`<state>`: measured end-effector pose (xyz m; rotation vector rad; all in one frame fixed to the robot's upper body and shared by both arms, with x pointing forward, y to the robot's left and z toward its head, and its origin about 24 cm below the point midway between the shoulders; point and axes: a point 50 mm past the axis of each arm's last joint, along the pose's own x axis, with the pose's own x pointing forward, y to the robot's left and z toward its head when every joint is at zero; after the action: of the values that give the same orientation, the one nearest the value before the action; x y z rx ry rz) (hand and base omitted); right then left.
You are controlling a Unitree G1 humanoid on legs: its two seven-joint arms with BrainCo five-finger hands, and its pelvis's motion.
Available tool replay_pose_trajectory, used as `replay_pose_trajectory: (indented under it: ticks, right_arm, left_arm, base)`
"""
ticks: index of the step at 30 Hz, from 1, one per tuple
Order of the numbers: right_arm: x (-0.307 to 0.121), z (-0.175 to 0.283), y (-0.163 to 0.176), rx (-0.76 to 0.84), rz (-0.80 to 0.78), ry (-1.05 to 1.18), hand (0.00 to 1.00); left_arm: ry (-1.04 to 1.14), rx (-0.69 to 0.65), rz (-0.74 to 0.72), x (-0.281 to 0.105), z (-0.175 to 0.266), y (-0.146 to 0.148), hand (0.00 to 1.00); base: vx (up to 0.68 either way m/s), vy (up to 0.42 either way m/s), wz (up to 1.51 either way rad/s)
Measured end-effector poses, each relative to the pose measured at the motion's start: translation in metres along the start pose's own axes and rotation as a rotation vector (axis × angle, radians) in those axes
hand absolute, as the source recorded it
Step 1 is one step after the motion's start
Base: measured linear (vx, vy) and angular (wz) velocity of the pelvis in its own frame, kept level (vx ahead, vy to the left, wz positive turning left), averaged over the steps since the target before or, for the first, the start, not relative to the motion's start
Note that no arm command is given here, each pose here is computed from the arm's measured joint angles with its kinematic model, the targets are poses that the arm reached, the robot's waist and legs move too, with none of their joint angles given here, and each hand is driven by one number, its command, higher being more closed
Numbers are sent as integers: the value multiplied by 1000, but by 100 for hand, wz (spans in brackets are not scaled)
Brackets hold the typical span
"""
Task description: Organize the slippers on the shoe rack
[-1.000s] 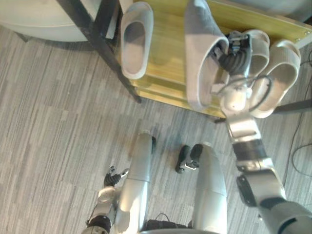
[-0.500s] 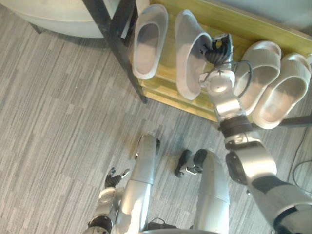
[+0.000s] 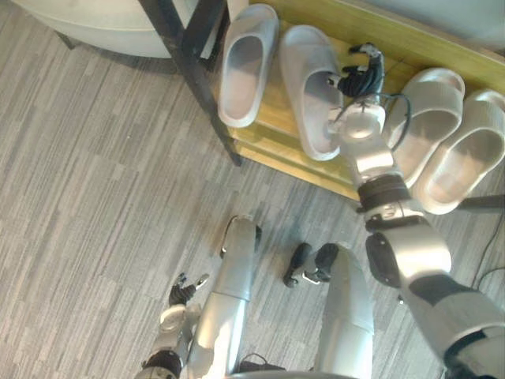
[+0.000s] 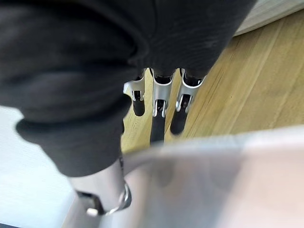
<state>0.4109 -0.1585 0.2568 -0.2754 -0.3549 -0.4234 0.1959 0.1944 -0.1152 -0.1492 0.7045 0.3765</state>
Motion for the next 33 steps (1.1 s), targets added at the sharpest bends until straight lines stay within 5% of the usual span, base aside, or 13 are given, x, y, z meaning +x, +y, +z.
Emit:
replay_pose_trajectory:
  ticks: [14, 33]
  right_arm:
    - [-18, 11, 8, 116, 15, -80, 0]
    - [-100, -64, 37, 227, 152, 109, 0]
  left_arm:
    - [-7, -57, 18, 1, 3, 2, 0]
    - [-21, -167, 57, 7, 20, 4, 0]
  base:
    - [-4, -3, -6]
    - [8, 21, -3]
